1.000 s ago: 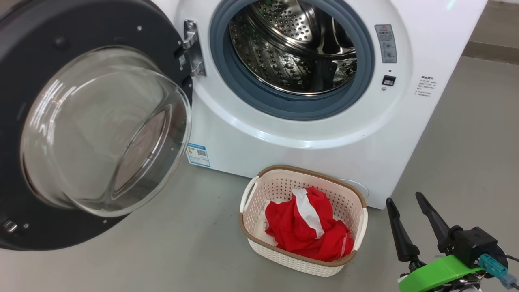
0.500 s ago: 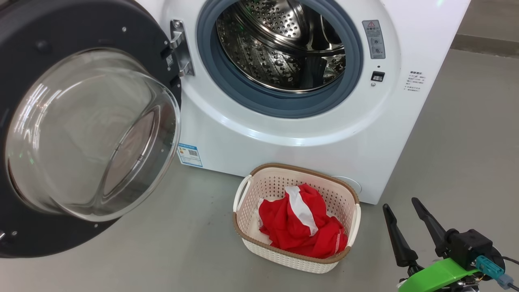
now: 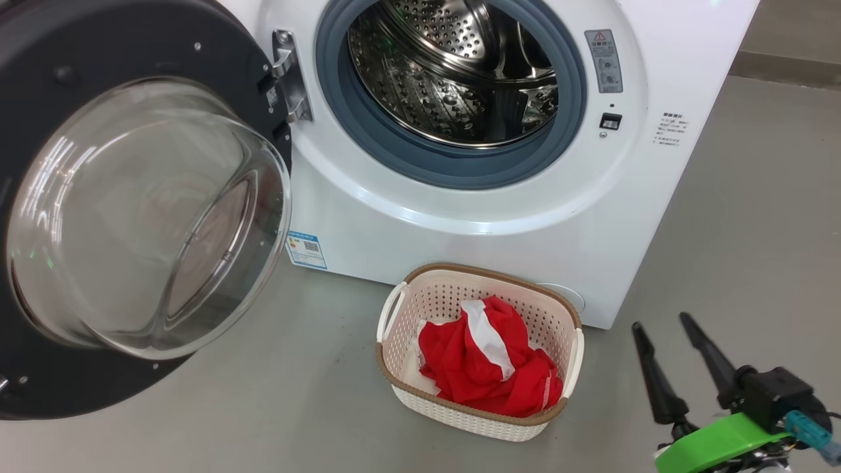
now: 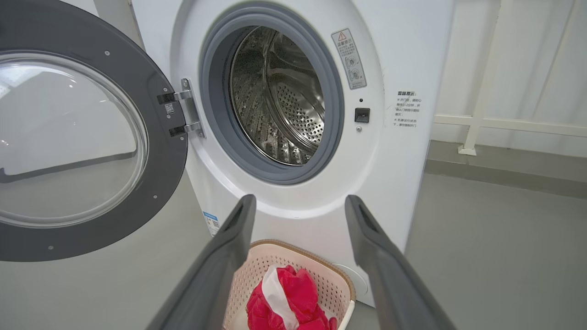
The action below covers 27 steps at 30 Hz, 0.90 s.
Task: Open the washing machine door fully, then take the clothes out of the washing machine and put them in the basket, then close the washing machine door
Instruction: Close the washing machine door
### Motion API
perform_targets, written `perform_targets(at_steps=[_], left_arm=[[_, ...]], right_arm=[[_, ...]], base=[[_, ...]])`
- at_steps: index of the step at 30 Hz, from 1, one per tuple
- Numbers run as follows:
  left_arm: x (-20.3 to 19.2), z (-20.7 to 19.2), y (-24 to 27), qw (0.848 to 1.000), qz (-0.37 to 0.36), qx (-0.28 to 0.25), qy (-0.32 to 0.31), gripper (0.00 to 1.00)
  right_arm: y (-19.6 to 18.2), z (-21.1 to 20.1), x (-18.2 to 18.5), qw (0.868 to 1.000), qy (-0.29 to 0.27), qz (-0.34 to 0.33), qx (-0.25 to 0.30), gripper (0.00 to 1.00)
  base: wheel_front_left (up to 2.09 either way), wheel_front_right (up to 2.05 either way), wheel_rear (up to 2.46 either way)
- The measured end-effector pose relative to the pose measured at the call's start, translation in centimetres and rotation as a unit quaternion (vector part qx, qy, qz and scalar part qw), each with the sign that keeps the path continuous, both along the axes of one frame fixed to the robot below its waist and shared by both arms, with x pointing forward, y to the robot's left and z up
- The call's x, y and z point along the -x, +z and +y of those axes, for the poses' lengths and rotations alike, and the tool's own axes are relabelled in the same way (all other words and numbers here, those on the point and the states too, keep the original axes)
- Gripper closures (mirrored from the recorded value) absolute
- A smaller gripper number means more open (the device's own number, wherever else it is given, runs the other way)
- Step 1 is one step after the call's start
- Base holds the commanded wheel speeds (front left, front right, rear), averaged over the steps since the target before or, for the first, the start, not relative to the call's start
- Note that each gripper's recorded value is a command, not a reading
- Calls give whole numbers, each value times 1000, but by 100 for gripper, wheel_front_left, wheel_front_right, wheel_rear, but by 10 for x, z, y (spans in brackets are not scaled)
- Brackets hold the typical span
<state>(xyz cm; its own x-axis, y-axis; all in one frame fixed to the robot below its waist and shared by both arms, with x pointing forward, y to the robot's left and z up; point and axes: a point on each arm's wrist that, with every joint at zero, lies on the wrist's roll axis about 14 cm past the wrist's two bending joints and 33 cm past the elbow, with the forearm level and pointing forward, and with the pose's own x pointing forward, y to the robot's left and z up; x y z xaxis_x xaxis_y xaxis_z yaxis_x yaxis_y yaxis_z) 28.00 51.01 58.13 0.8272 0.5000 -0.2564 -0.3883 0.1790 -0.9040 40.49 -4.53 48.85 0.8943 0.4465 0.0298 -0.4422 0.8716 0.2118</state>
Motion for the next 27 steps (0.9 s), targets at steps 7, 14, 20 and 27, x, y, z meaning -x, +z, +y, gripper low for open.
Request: perform_targets(at_steps=[7, 14, 20, 27], left_arm=[[2, -9, -1, 999, -4, -4, -33, 100], [4, -22, -2, 998, -7, -10, -59, 100], [4, -38, -6, 997, -18, -13, -76, 100], [-1, -68, -4, 993, -47, -11, -107, 100]], right_arm=[[13, -5, -5, 1000, -21, -17, -12, 0], [10, 1, -7, 999, -21, -8, -28, 0], [7, 4, -8, 998, -24, 7, -53, 0], [4, -2, -11, 997, -38, 18, -69, 0]], base=[[0, 0, 0], [0, 0, 0], [0, 0, 0], [0, 0, 0]])
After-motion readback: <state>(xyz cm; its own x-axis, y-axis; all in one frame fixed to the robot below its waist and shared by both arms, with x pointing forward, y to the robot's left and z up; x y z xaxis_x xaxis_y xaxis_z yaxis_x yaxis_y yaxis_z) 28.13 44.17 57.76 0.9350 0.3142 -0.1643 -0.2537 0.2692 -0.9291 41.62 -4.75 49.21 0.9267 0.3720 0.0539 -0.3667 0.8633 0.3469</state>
